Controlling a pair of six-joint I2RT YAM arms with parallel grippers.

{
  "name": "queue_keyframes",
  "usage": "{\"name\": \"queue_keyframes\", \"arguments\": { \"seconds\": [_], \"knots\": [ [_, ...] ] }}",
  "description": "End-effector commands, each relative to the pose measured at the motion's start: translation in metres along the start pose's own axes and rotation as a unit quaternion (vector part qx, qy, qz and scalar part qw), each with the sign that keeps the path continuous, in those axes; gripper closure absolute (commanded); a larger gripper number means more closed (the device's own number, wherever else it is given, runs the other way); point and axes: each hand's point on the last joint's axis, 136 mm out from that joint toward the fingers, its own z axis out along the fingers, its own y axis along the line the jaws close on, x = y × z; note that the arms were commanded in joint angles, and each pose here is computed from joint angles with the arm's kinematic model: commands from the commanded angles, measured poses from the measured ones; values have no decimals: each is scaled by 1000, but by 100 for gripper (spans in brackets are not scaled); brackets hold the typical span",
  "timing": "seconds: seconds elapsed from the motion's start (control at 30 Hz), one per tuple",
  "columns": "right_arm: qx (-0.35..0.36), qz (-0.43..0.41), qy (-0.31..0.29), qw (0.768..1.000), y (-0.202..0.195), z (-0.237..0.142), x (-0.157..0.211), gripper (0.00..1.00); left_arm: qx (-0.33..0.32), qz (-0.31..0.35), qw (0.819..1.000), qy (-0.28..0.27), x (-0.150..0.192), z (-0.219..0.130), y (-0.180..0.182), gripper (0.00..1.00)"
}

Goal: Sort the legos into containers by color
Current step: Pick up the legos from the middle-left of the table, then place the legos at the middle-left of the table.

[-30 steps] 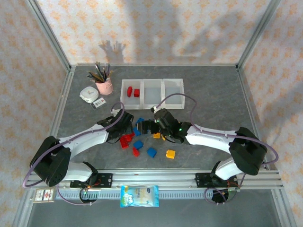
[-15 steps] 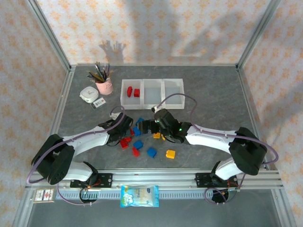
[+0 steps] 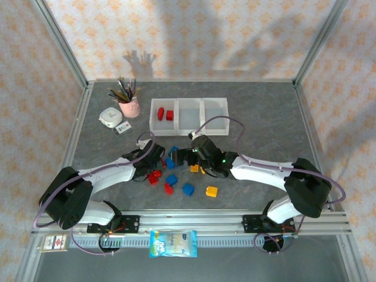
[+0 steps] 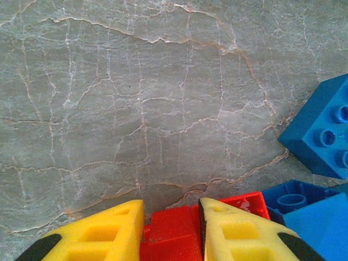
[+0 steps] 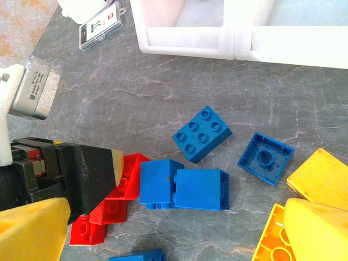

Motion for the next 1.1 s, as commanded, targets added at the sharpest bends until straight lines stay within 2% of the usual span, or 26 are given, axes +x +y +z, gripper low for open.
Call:
{"name": "queue_keyframes", "arguments": {
  "seconds": [0.0,0.6,0.8,0.93,1.07],
  "knots": [
    [12,2,-14,1000,-3,-6,-4,0,2,-10,1000,-7,0,-2,2,73],
    [6,4,-25,1000,1,-7,-13,0,-3,-11,999,-50,-30,-25,3,76],
    [5,7,-21,1000,2,-3,-11,0,-40,18,998,-39,-43,-11,14,75],
    [7,8,-22,1000,0,-2,-11,0,-37,44,998,-41,-57,-2,14,75],
    [9,9,-23,1000,-1,-2,-11,0,-47,61,997,-18,-59,14,17,75]
  ]
}}
